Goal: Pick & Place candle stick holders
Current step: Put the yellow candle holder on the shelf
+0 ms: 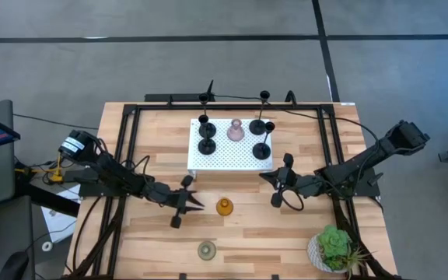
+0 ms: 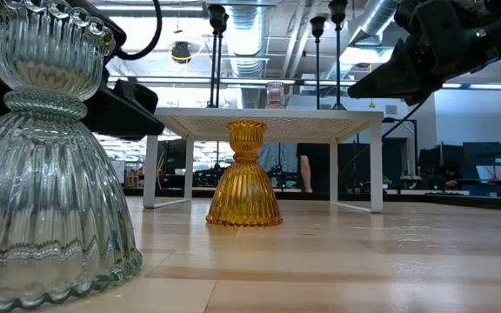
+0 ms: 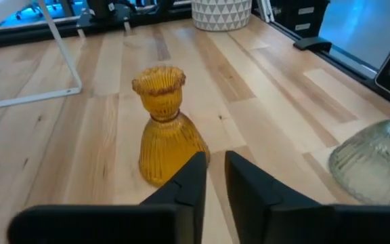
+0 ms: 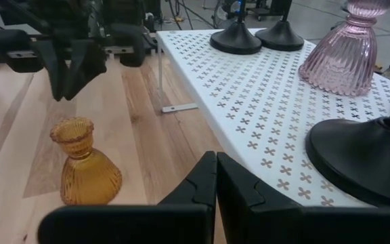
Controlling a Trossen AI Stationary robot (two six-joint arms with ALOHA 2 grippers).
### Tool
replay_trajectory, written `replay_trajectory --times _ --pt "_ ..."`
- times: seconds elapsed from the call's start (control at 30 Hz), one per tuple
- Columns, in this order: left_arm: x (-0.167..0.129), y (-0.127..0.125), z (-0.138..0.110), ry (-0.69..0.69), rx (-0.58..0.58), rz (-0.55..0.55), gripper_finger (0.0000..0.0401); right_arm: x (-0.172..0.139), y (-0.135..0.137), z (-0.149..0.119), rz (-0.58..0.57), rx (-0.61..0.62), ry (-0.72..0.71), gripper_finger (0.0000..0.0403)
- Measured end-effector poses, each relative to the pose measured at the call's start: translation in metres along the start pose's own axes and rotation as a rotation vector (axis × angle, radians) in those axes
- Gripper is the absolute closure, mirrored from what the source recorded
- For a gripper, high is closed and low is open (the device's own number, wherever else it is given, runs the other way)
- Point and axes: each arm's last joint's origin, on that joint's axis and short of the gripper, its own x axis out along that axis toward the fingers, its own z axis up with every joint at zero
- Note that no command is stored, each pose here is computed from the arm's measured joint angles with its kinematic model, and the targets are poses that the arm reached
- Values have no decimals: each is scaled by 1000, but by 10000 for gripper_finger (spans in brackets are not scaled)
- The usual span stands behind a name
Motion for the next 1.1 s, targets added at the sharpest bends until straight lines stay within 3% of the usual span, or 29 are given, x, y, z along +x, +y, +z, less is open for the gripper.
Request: replay_trajectory --times 0.3,0.73,1.1 --pt "7 1 -3 21 38 18 299 0 0 0 0 0 0 403" --pt "58 13 -3 45 40 89 294 0 0 0 1 -2 2 403" --pt "61 22 -2 27 -14 86 294 0 0 -1 1 -5 6 403"
